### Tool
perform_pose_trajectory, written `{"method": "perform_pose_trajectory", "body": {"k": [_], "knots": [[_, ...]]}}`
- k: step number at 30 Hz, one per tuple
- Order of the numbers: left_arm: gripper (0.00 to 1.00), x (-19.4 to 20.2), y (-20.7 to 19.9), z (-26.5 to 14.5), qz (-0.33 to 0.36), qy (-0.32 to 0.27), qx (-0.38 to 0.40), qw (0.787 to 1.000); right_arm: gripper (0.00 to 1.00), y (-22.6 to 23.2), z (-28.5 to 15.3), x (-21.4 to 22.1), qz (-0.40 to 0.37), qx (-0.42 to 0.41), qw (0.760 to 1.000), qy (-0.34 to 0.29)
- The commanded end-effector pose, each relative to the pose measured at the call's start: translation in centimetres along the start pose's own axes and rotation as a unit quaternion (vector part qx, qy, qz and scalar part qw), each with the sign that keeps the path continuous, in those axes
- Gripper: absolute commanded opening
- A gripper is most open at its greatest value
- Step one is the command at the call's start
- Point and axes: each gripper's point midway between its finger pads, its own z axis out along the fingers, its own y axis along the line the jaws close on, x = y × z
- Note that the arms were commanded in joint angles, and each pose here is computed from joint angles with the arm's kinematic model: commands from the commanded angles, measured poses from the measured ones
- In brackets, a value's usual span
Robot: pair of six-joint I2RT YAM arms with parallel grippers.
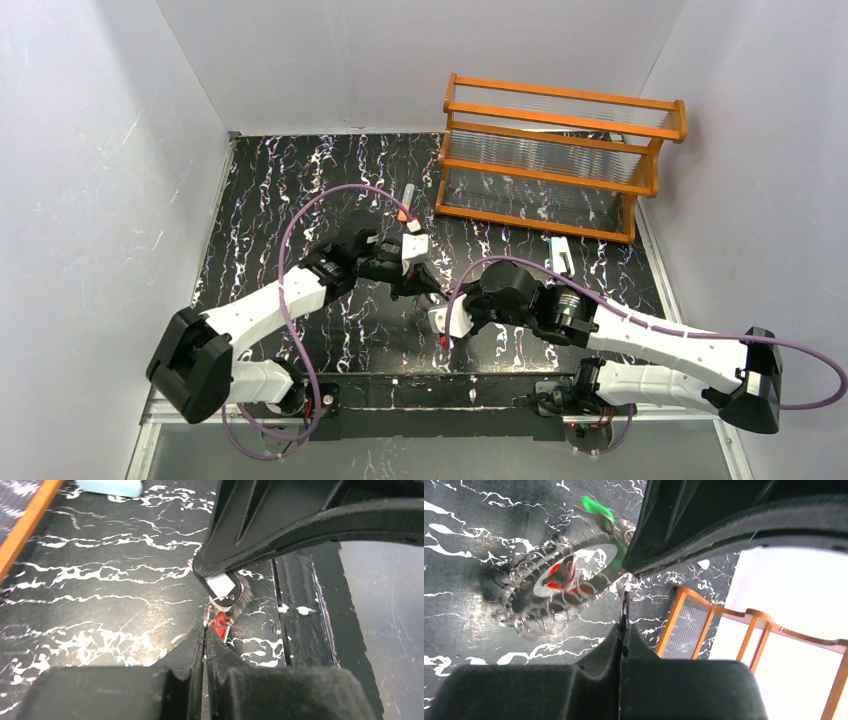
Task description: Remove the keys from the keyring
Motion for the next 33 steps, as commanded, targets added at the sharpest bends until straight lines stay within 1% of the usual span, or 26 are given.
{"method": "perform_pose_trajectory", "body": {"k": [1,5,8,13,21,22,23,28,33], "knots": [[0.0,-1.9,1.9,-1.3,-0.024,-0.034,-0.103,0.994,0.01,-2.1,-1.4,-1.5,0.071,0.04,0.996,-0.022],[0.0,-1.7,0.4,-0.9,-0.029,-0.038,-0.093,0.995,0.01,-1.8,-1.0,-1.3,0.096,0.045,0.994,-0.02],[0.0,-1.7,0.0,-0.6,-0.03,-0.04,-0.101,0.994,0.01,-1.7,-0.8,-1.1,0.113,0.048,0.992,-0.017],[0.0,-1.3,0.2,-0.9,-0.019,-0.039,-0.127,0.991,0.02,-1.6,-0.8,-2.4,0.167,0.036,0.984,-0.041],[0.0,-1.0,0.5,-1.1,-0.002,-0.033,-0.137,0.99,0.01,-0.7,-0.7,-3.9,0.254,0.007,0.965,-0.065],[0.02,-1.0,0.6,-1.2,0.001,-0.032,-0.139,0.99,0.01,-0.8,-0.8,-4.1,0.261,0.001,0.963,-0.065],[0.05,-1.0,0.5,-1.2,0.005,-0.03,-0.139,0.99,0.01,-1.1,-1.0,-4.5,0.264,-0.002,0.962,-0.067],[0.19,-1.3,0.2,-1.3,0.022,-0.033,-0.133,0.99,0.01,-0.7,-0.7,-4.5,0.286,-0.027,0.957,-0.042],[0.26,-1.3,0.1,-2.0,0.04,-0.032,-0.144,0.988,0.01,-0.5,-0.8,-4.3,0.318,-0.042,0.947,-0.009]]}}
